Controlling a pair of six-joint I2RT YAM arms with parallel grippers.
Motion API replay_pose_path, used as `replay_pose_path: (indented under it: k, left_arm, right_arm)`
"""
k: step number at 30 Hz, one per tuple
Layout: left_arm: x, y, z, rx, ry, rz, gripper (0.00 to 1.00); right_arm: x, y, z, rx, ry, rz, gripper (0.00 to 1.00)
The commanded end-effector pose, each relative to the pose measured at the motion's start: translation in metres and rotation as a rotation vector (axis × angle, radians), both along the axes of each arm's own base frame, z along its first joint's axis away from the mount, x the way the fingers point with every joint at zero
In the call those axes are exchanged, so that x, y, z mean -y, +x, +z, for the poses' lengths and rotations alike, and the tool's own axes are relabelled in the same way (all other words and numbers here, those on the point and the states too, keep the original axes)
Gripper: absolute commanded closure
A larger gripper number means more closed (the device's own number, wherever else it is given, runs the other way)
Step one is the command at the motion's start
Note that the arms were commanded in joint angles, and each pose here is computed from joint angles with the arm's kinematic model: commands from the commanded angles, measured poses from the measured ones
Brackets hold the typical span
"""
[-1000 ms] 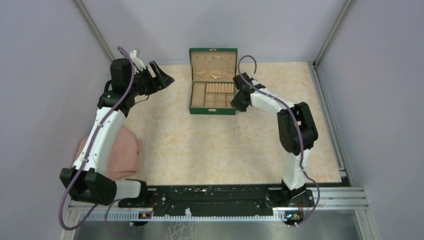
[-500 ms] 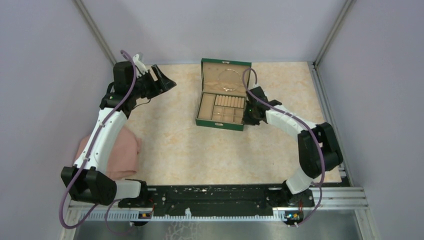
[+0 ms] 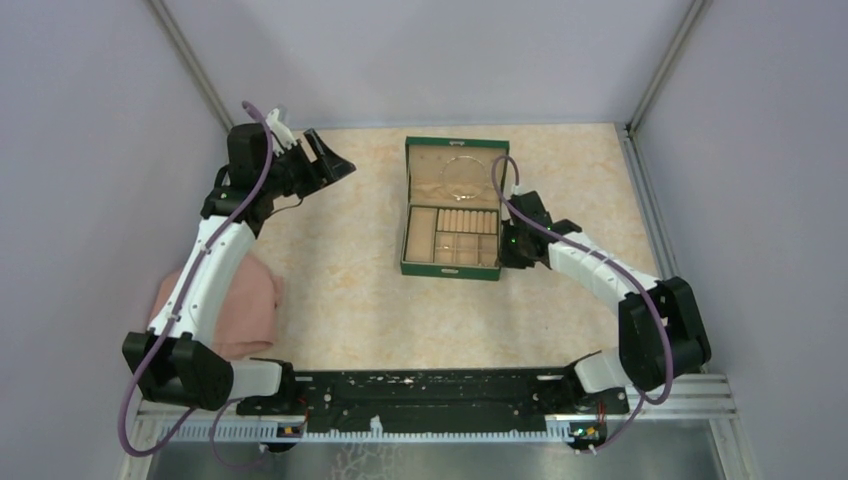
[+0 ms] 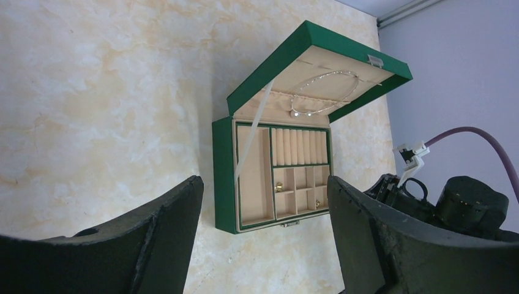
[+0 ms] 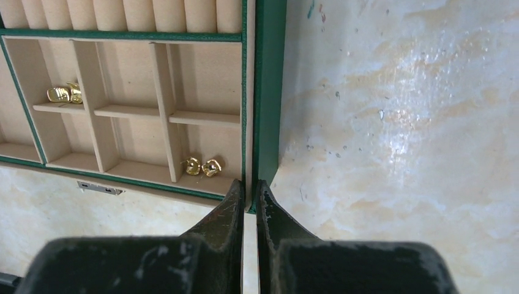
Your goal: Organize the mixed jewelry
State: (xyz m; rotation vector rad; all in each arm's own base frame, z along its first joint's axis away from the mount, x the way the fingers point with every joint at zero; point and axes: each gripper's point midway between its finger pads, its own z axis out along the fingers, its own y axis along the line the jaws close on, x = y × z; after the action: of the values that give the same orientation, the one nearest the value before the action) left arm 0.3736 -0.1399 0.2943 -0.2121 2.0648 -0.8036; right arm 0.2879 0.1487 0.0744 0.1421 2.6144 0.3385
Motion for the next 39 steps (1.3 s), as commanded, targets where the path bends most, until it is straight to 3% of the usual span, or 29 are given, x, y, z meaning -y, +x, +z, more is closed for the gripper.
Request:
replay_pose_path:
  k: [1, 6, 12, 15, 26, 39]
  left_arm:
    - [0.008, 0.000, -0.001, 0.002, -0.026, -0.027, 0.20]
    - [0.012, 0.002, -0.002, 0.000, -0.033, -0.034, 0.20]
    - [0.017, 0.002, -0.005, -0.007, -0.035, -0.045, 0.20]
    - [0.018, 0.002, -0.005, -0.007, -0.035, -0.048, 0.20]
    - [0.018, 0.005, -0.004, 0.000, -0.029, -0.048, 0.20]
    - [0.025, 0.010, -0.001, 0.002, -0.009, -0.060, 0.19]
  right_arm:
    - [0.001, -0.003, 0.017, 0.067, 0.024, 0.035, 1.00]
    - [0.003, -0.010, 0.015, 0.066, 0.031, 0.037, 0.98]
    - [0.003, -0.004, 0.033, 0.117, 0.039, 0.030, 0.71]
    - [0.003, -0.001, 0.043, 0.135, 0.037, 0.030, 0.63]
    - [0.015, 0.035, 0.110, 0.279, 0.042, -0.012, 0.53]
    - [0.046, 0.145, 0.202, 0.460, 0.232, -0.145, 0.48]
